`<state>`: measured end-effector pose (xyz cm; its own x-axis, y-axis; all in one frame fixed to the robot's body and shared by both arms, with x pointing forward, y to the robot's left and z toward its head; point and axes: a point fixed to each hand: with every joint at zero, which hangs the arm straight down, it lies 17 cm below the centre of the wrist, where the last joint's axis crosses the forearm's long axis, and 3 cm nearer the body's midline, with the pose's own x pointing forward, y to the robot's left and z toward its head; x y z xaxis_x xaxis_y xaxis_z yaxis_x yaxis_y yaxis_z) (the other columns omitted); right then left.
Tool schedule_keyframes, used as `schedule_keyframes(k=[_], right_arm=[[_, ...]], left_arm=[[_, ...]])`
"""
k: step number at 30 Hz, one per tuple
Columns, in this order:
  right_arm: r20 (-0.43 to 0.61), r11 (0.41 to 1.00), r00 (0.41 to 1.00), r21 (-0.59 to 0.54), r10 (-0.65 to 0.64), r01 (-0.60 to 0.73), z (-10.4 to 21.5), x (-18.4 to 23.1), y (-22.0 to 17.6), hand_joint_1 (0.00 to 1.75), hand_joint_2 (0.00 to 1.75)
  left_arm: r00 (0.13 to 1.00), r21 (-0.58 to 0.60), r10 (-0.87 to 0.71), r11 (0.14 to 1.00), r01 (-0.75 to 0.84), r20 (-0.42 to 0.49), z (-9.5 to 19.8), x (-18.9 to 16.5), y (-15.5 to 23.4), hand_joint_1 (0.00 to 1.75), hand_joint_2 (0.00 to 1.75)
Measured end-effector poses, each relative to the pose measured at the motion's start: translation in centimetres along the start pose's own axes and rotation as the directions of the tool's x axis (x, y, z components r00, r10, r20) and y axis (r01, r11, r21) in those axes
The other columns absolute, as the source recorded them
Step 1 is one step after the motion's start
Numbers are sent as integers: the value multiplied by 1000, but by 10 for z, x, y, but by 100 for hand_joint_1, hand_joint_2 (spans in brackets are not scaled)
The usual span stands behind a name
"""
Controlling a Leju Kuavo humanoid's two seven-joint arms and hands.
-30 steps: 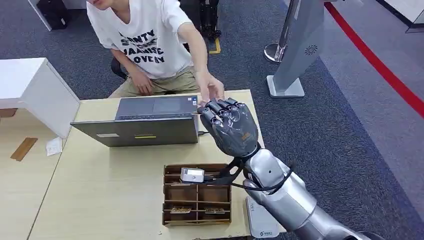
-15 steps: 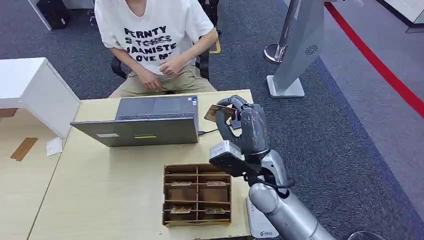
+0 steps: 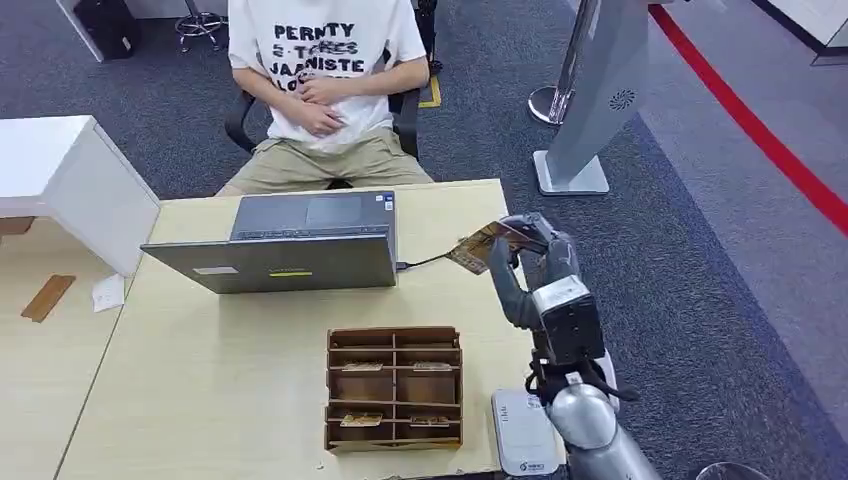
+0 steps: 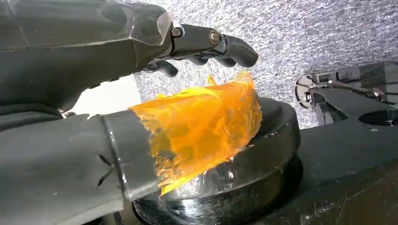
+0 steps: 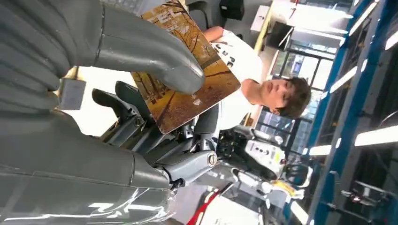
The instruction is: Pass the card to the sensor for recognition and then transmit it.
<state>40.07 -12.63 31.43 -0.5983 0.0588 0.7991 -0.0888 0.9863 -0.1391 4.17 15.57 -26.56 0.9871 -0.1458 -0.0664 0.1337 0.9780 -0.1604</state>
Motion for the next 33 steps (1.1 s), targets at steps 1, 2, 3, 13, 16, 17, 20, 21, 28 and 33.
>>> schedule_keyframes(k=[1,2,3,13,16,17,20,21,28,33], right_arm=[[-11,1000,1000,4,-8,8,3,-2,-1,175,175],[-22,1000,1000,6,-14,14,7,-5,-3,175,175],[-36,1000,999,10,-18,18,12,-9,-4,175,175],[-199,996,977,57,79,-69,92,-55,-38,175,175],[-242,993,964,70,110,-96,110,-64,-48,175,175],[-260,992,958,76,118,-101,117,-68,-51,175,175],[-302,988,943,105,138,-111,134,-76,-54,175,175],[-318,986,936,119,148,-115,140,-80,-55,175,175],[-378,959,896,241,234,-149,172,-97,-54,175,175],[-394,933,875,326,282,-154,187,-108,-45,175,175]], left_arm=[[1000,0,6,1000,-6,2,0,1,0,0,0],[1000,-2,13,1000,-13,4,0,1,0,0,0],[1000,-4,23,1000,-23,4,0,1,0,0,0],[993,-19,113,993,-113,14,0,2,-1,0,0],[991,-22,132,991,-132,15,0,3,-1,0,0],[990,-23,140,990,-140,15,0,3,-1,0,0],[988,-25,152,988,-151,17,0,3,-1,0,0],[988,-26,155,988,-154,17,0,3,-1,0,0],[985,-26,170,985,-170,16,0,3,1,0,0],[986,-24,165,986,-164,14,0,3,2,0,0]])
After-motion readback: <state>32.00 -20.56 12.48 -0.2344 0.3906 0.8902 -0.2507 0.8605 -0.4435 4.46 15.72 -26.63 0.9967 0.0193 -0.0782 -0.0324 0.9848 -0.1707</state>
